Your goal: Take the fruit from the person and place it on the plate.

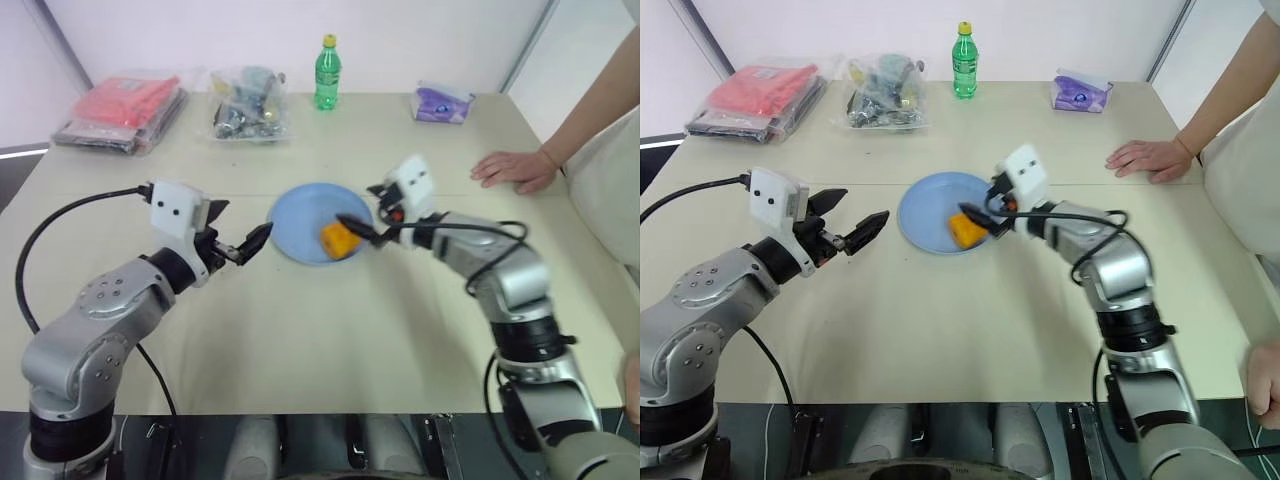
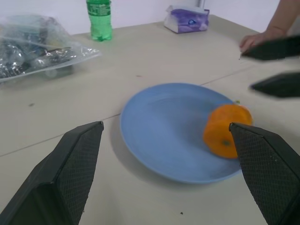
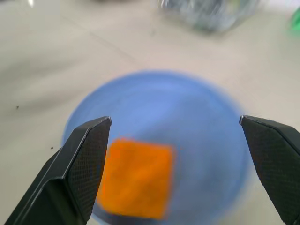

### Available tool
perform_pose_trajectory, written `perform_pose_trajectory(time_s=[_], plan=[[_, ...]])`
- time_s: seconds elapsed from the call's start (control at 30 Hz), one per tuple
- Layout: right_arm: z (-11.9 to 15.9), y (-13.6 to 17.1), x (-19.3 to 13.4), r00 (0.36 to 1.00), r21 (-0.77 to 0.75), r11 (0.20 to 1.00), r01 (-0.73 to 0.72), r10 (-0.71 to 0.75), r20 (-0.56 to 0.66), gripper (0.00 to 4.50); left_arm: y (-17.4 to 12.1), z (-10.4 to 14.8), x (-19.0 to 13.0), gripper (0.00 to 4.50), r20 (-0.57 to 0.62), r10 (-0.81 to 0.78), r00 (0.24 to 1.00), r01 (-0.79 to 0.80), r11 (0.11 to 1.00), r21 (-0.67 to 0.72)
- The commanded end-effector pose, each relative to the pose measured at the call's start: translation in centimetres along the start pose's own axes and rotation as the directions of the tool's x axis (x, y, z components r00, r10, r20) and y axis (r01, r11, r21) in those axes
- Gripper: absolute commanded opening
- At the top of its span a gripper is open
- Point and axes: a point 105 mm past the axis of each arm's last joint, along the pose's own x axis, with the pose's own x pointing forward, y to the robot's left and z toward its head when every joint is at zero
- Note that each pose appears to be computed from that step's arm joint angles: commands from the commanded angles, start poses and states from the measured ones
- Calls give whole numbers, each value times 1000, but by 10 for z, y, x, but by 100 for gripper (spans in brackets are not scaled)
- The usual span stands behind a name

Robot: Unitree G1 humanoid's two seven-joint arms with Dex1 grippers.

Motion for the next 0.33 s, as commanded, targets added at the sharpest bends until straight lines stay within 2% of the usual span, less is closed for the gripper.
perform_pose_trajectory(time_s=[0.03, 0.23, 0.33], plan=[[29, 1, -50, 994, -67, 993, -96, 99, 49, 448, -2, 10, -3, 450, 30, -25, 999, 24, 999, 23], [11, -5, -99, 990, -55, 992, -112, 106, -89, 448, -6, 7, -3, 450, 15, -82, 997, 82, 997, 15], [4, -9, -110, 989, -47, 995, -88, 81, -123, 448, -6, 7, -3, 450, 17, -95, 995, 95, 995, 10]])
